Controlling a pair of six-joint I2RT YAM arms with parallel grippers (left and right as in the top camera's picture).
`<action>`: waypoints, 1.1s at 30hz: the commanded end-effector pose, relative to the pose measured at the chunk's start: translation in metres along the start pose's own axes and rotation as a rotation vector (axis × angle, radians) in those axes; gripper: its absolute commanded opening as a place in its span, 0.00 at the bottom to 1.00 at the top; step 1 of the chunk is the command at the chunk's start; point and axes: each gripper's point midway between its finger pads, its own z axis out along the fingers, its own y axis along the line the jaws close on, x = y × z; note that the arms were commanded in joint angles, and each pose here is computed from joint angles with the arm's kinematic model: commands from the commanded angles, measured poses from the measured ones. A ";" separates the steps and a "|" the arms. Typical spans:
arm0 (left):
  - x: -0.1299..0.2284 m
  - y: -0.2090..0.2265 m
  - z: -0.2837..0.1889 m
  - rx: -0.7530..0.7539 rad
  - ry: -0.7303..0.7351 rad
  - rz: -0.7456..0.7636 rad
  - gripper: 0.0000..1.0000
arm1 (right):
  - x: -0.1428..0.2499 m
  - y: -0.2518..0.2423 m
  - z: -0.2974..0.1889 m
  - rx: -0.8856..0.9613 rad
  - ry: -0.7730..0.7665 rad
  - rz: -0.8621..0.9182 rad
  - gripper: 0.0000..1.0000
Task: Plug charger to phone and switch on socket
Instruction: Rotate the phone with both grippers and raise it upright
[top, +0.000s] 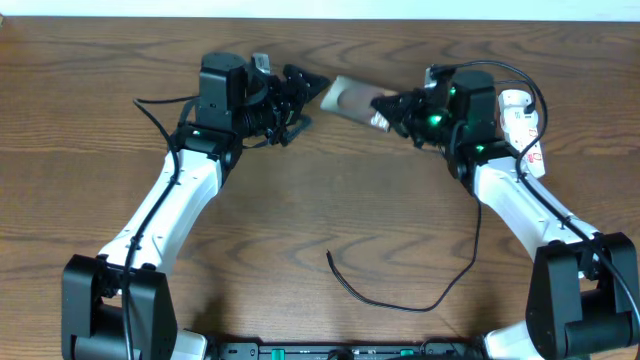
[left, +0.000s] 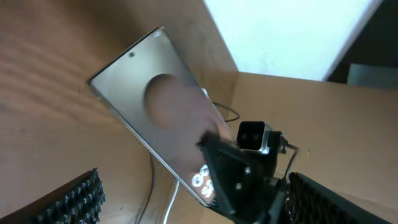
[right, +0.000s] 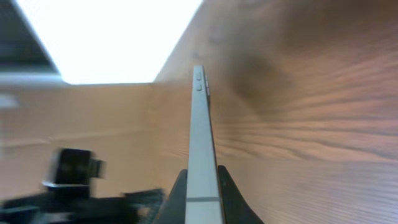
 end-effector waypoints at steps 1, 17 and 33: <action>-0.008 -0.021 -0.007 0.049 -0.043 0.094 0.92 | 0.000 0.029 -0.002 -0.092 0.029 0.209 0.01; -0.033 -0.045 -0.011 0.175 -0.196 0.135 0.96 | -0.012 0.084 -0.012 -0.305 0.004 0.216 0.01; -0.045 -0.073 -0.020 0.297 -0.254 0.028 0.99 | 0.031 0.107 0.003 -0.347 0.105 0.163 0.01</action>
